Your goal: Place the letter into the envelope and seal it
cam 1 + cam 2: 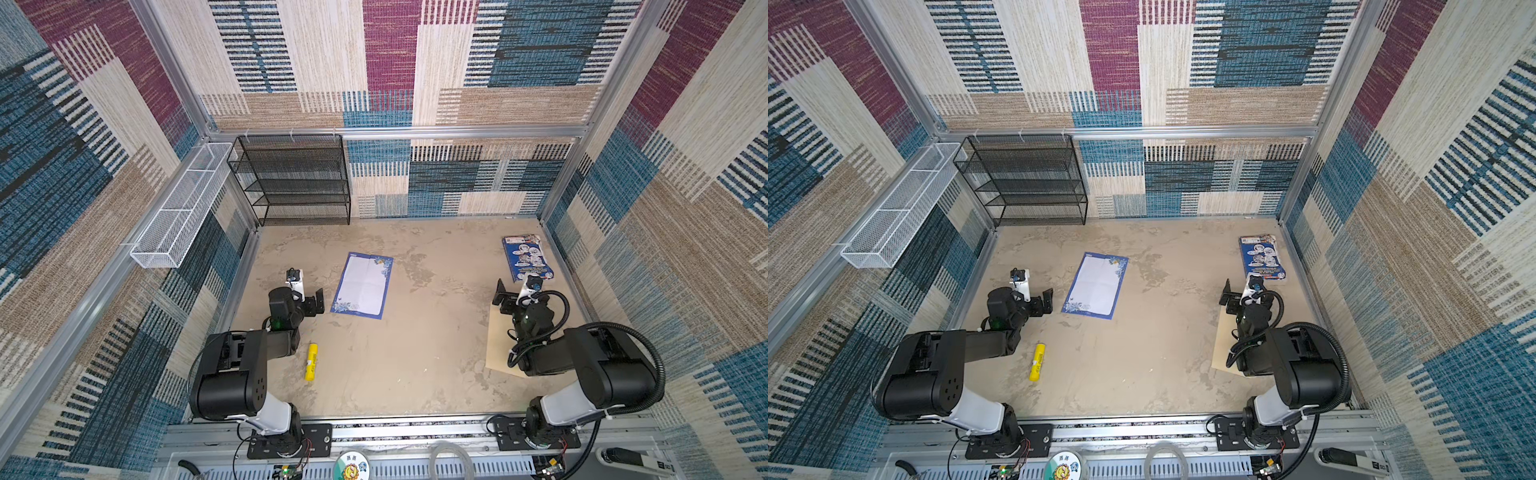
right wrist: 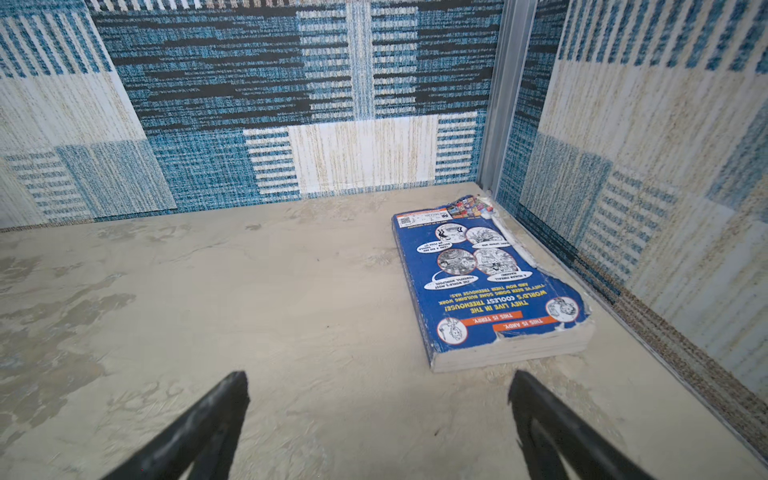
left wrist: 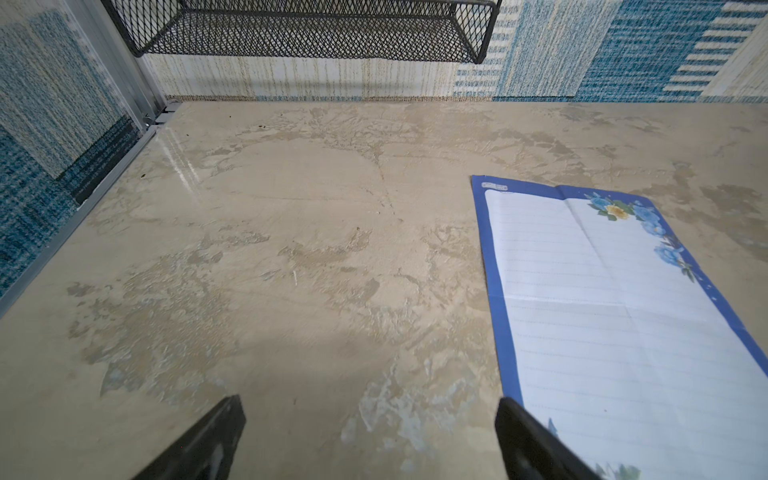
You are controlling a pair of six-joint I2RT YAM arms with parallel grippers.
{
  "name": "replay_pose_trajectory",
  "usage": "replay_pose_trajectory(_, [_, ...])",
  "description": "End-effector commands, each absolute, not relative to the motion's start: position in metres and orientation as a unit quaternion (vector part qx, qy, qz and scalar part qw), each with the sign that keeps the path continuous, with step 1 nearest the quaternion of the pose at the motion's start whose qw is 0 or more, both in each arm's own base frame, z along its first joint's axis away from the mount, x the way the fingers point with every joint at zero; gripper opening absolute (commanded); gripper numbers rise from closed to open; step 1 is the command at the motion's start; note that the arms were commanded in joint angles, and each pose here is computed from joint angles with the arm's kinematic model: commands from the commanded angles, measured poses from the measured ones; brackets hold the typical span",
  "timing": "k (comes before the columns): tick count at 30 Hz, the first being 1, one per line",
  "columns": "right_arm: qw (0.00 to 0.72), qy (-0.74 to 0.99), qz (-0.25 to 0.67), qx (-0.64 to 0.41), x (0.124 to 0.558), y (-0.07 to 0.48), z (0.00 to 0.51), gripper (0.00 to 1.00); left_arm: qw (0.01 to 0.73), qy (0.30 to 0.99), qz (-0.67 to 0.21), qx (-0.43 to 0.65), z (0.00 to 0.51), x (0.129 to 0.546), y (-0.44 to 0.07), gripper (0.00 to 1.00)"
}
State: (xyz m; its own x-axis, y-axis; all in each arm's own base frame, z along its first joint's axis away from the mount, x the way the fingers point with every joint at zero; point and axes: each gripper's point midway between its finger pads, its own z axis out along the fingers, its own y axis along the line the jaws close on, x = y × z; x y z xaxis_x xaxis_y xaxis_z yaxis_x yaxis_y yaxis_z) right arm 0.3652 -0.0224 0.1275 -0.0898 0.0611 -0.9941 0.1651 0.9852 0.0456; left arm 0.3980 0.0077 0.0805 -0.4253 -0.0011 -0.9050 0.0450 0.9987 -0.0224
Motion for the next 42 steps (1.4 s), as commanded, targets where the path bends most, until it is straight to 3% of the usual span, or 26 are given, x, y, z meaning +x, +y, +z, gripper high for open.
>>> replay_pose_trajectory(1, [0.698,0.710,-0.043,0.079,0.367,-0.024,0.147,1.00,0.558,0.829,-0.033,0.009,0.094,0.405,0.006,0.99])
replay_pose_trajectory(5, [0.709,0.703,-0.031,0.040,0.365,-0.010,0.160,1.00,0.575,0.817,-0.029,0.021,0.114,0.398,0.000,0.99])
replay_pose_trajectory(7, [0.678,0.732,-0.034,0.058,0.377,-0.005,0.174,1.00,0.577,0.816,0.000,0.019,0.145,0.385,-0.004,0.99])
replay_pose_trajectory(11, [0.628,0.769,0.095,0.075,0.383,0.028,0.203,1.00,0.602,0.795,-0.065,-0.037,0.219,0.367,-0.031,0.99])
replay_pose_trajectory(14, [0.599,0.777,0.182,0.065,0.373,0.056,0.216,1.00,0.550,0.822,-0.129,-0.072,0.236,0.366,-0.058,0.99])
replay_pose_trajectory(19, [0.516,0.815,0.264,0.031,0.352,0.101,0.221,1.00,0.391,0.905,-0.147,-0.079,0.199,0.379,-0.107,0.99])
replay_pose_trajectory(24, [0.460,0.834,0.305,0.019,0.327,0.127,0.222,1.00,0.288,0.955,-0.047,-0.054,0.151,0.407,-0.125,0.99])
replay_pose_trajectory(31, [0.419,0.861,0.287,0.010,0.322,0.128,0.213,1.00,0.198,0.980,-0.006,0.006,0.090,0.425,-0.149,0.95])
replay_pose_trajectory(42, [0.388,0.878,0.282,-0.015,0.375,0.145,0.221,0.94,0.117,0.989,0.048,0.071,0.032,0.397,-0.149,0.83])
